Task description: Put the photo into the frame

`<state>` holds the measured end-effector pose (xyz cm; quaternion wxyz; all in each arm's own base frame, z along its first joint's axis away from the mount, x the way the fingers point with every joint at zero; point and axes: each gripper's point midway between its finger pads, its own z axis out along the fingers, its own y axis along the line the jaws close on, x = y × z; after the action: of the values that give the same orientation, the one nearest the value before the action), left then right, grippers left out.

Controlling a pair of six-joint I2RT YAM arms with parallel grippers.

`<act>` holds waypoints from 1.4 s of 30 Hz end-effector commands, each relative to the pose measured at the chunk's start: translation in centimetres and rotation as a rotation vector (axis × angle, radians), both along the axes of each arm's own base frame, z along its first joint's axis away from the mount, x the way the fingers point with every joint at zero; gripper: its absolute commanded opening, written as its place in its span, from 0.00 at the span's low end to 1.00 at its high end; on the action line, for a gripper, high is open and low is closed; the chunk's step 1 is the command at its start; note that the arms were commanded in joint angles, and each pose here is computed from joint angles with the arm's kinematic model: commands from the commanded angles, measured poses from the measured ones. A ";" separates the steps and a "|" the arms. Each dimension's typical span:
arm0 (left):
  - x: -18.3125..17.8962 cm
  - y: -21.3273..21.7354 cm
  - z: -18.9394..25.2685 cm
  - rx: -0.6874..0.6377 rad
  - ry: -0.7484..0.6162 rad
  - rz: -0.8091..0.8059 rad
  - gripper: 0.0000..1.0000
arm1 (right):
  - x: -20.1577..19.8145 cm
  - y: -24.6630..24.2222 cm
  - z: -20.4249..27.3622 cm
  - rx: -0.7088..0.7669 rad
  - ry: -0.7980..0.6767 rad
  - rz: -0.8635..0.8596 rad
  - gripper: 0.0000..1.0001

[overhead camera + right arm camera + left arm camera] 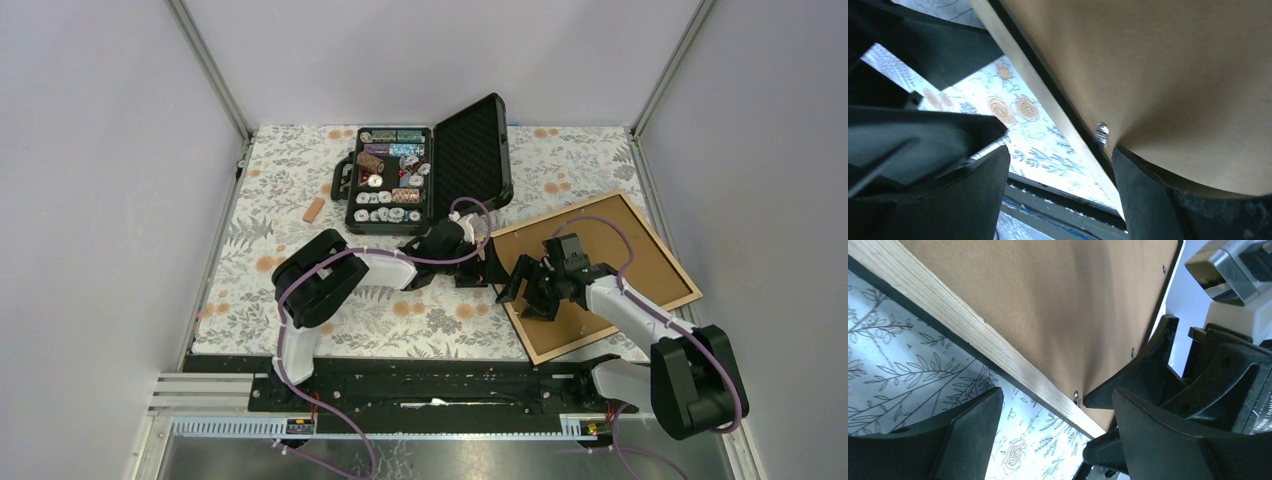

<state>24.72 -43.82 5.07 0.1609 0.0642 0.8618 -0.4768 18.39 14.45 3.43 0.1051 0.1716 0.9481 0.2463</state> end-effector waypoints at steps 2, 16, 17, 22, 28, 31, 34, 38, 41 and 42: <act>-1.2 0.7 -2.0 0.065 0.038 0.008 0.86 | 0.6 1.9 -0.5 0.088 0.008 0.022 0.82; -0.1 4.7 1.0 0.069 -0.026 0.040 0.86 | 0.4 0.0 2.9 -0.030 -0.042 0.071 0.85; -0.3 5.1 1.7 0.069 -0.042 0.037 0.86 | 0.0 -0.1 2.8 -0.038 -0.030 0.066 0.85; -1.3 7.3 5.2 0.063 -0.122 0.035 0.87 | -1.2 -0.4 1.7 -0.117 0.033 0.113 0.83; -1.2 11.0 9.0 0.085 -0.233 0.094 0.88 | -1.7 -0.2 0.3 -0.180 0.066 0.153 0.78; -0.5 13.0 11.5 0.102 -0.308 0.149 0.90 | -2.3 -0.4 -0.8 -0.241 0.081 0.171 0.70; -0.1 14.4 13.8 0.104 -0.367 0.187 0.92 | -2.3 -0.7 -1.7 -0.314 0.094 0.150 0.53; 0.3 15.5 15.4 0.079 -0.405 0.206 0.94 | -1.2 -0.4 -2.7 -0.312 0.092 0.002 0.29; 0.5 16.1 15.5 0.049 -0.382 0.204 0.94 | 1.1 0.8 -1.7 -0.260 0.039 -0.098 0.19; 0.5 16.3 15.6 0.037 -0.376 0.206 0.94 | 1.9 0.6 -1.3 -0.272 0.021 -0.134 0.16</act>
<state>24.73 -28.45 19.77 0.3567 0.0660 0.8358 -0.4121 17.03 15.24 2.14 0.0785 0.1303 0.9798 0.1301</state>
